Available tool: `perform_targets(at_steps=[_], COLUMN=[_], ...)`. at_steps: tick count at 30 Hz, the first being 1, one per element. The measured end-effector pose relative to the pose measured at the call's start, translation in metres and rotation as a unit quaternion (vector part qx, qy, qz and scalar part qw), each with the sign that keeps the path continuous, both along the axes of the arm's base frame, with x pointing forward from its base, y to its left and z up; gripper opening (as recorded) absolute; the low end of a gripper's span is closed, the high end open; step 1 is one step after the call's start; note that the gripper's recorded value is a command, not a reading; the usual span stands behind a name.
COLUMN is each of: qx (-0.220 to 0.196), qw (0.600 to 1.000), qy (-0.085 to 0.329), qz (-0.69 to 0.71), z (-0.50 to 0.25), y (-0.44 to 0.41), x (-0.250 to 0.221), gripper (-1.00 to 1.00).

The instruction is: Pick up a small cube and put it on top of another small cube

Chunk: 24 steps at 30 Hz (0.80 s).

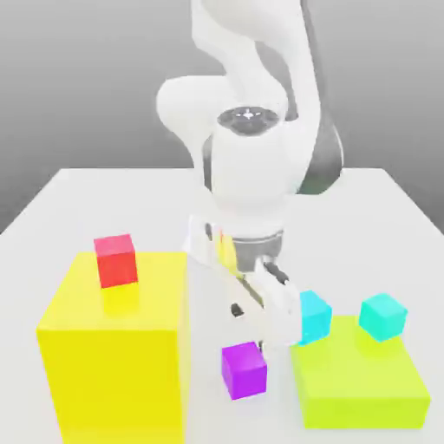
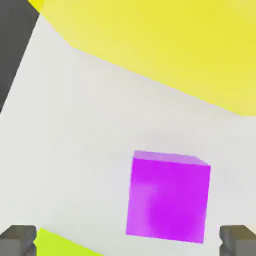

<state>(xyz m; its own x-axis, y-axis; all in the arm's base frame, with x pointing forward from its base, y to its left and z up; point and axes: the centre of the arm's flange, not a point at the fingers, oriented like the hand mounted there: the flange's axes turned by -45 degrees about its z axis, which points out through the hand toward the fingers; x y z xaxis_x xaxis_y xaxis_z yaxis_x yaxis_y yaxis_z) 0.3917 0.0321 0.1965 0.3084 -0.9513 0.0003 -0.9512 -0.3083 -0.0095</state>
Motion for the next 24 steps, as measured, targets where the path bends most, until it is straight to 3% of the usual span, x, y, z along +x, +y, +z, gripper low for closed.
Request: perform_targets(at_steps=[8,9,16,24], qx=[-0.003,-0.002,-0.002,-0.003], qw=[1.000,1.000,1.000,1.000], qy=[0.003,0.004,0.003,0.001], qz=[-0.005,-0.005,-0.005,-0.005], z=[-0.057,-0.062,-0.062,-0.010], y=[0.000,0.000,0.000,0.000], x=[-0.002,-0.003,-0.003,-0.001], gripper=[0.00,-1.00,-1.00,-1.00])
